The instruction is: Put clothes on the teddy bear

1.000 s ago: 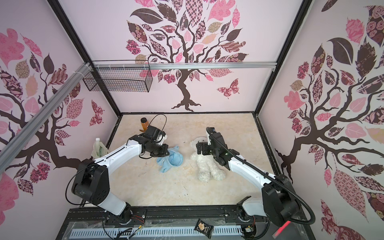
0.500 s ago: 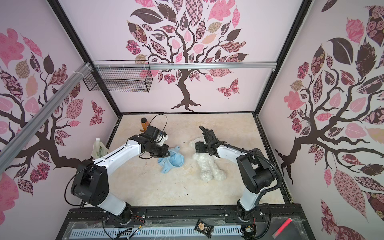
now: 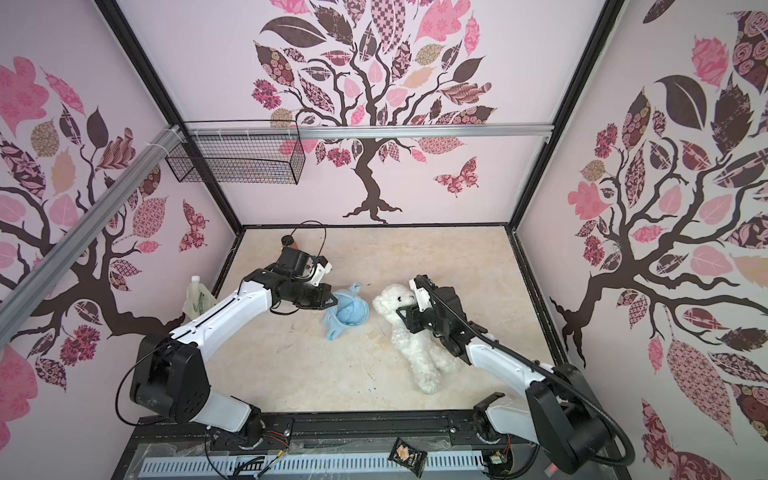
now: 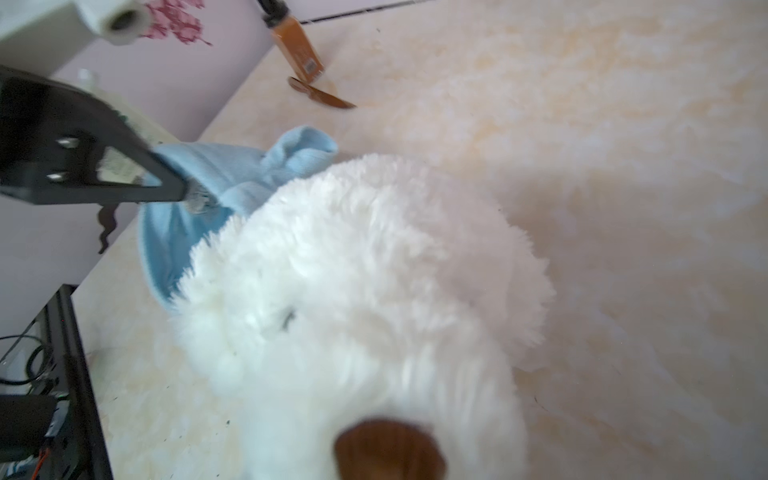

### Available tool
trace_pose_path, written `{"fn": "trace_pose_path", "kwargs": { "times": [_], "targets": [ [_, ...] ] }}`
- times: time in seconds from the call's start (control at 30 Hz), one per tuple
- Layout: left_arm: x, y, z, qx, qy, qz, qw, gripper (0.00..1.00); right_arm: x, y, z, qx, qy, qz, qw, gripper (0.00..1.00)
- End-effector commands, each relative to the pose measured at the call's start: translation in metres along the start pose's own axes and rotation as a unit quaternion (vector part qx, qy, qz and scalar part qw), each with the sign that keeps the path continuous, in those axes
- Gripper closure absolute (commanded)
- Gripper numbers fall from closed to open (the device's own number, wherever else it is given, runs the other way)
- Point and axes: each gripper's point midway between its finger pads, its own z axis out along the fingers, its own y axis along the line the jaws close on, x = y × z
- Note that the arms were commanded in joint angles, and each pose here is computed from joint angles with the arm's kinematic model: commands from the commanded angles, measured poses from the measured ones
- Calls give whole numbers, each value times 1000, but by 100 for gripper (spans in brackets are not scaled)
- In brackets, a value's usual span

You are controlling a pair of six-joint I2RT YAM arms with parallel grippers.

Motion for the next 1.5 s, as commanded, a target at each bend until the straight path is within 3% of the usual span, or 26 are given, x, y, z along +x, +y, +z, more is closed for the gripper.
{"fn": "trace_pose_path", "kwargs": {
  "times": [0.0,0.27,0.43,0.63,0.8,0.87,1.1,1.47],
  "targets": [
    [-4,-3,-12,-10,-7,55,998,100,-23,49,-17,-71,-46,-74,994,63],
    [-8,-4,-18,-17,-7,94,995,100,-2,73,-20,-85,-13,-117,989,64],
    [-2,-6,-12,-4,7,98,995,100,18,86,-5,-98,46,-156,982,65],
    [3,-10,-10,5,16,110,994,100,31,128,1,-197,92,-165,962,67],
    [7,-14,-8,13,23,117,993,100,34,166,-2,-308,121,-135,934,67],
    [9,-16,-7,15,27,121,992,100,33,169,2,-321,128,-132,929,68],
    [17,-22,-6,17,39,136,990,100,9,107,51,-198,101,-83,972,71],
    [28,-34,0,25,60,156,986,100,4,77,66,-120,44,-69,989,72]
  ]
}}
